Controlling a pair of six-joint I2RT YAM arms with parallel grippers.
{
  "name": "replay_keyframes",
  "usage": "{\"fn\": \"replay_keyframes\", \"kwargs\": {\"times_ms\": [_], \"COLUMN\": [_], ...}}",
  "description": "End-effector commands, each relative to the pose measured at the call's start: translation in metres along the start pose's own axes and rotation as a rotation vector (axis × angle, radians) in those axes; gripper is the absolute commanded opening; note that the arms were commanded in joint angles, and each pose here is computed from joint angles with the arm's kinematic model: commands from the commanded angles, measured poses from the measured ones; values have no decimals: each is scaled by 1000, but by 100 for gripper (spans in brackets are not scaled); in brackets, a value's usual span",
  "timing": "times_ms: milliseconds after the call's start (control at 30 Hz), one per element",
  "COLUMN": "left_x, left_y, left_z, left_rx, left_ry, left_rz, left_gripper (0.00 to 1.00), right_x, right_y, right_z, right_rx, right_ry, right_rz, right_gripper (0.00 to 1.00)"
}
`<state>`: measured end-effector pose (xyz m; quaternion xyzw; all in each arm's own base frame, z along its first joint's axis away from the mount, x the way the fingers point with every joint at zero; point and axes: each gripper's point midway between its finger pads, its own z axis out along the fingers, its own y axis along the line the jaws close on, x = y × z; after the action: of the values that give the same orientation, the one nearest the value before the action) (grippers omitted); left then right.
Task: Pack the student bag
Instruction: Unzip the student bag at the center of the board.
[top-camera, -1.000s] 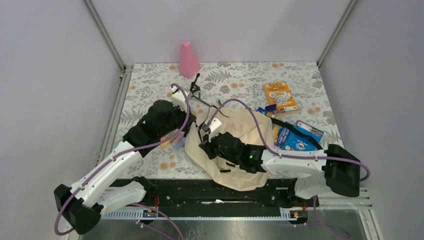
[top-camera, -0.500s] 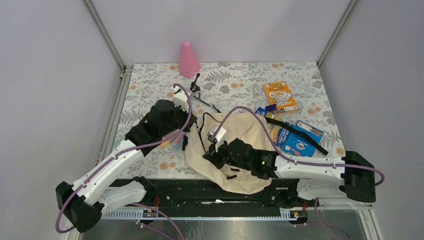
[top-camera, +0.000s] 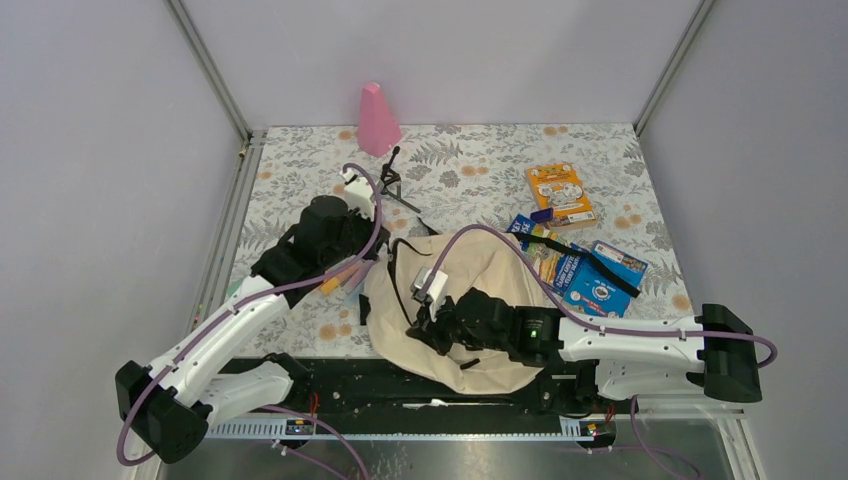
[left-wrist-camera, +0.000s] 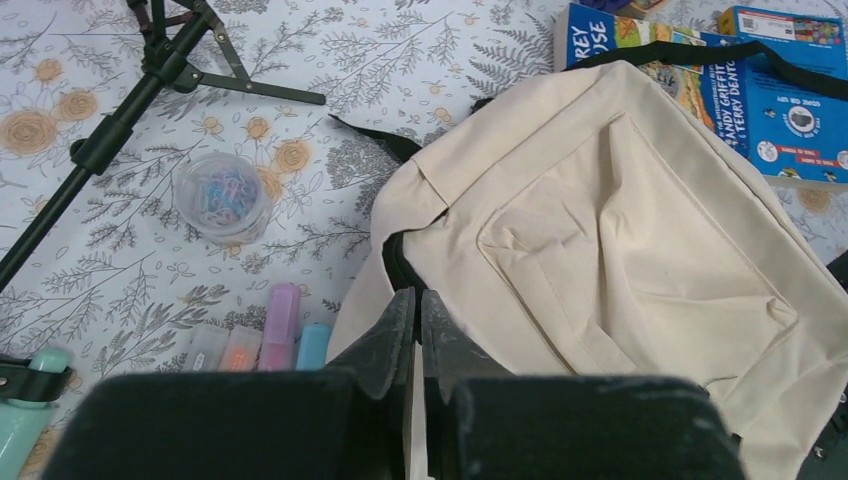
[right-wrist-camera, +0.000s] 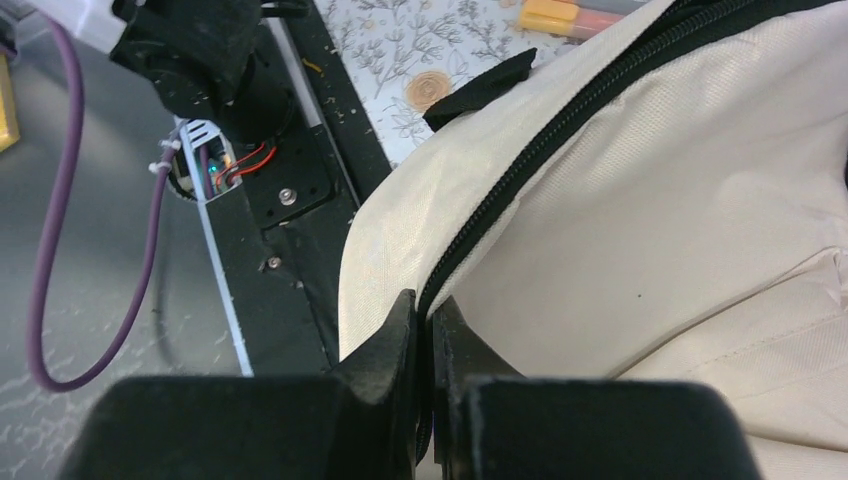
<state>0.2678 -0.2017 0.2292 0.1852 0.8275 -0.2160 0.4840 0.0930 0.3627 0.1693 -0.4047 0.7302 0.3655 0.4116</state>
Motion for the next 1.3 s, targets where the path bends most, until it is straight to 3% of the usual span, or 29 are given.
{"fn": "replay_keyframes", "kwargs": {"times_ms": [0,267,600,933,1067,1267], "left_x": [-35,-28,-24,-39,-41,-41], "left_y": [16,32,34,-6,-14,-17], "left_z": [0,9,13,-3,-5,-6], "left_rx": [-76,-131,-113,104,139,155], "left_ry": [-122,-85,-69,-129,-139,-136], "left_rz": [-15,-39,-85,-53,-46,-46], "left_gripper": [0,0,0,0,0,0], "right_x": [-27,-43,-29,-70,-95,-113], "right_y": [40,61,43,7,-3,-28], "right_z": [-11,-30,-52,-78,-77,-53], "right_rx": [-138,-198,-121,67,146,367], "right_ry": [-29,-57,-37,-226,-313,-310], "right_rz": [-42,-60,-50,-3,15,77], "right_gripper": [0,0,2,66,81,91]}}
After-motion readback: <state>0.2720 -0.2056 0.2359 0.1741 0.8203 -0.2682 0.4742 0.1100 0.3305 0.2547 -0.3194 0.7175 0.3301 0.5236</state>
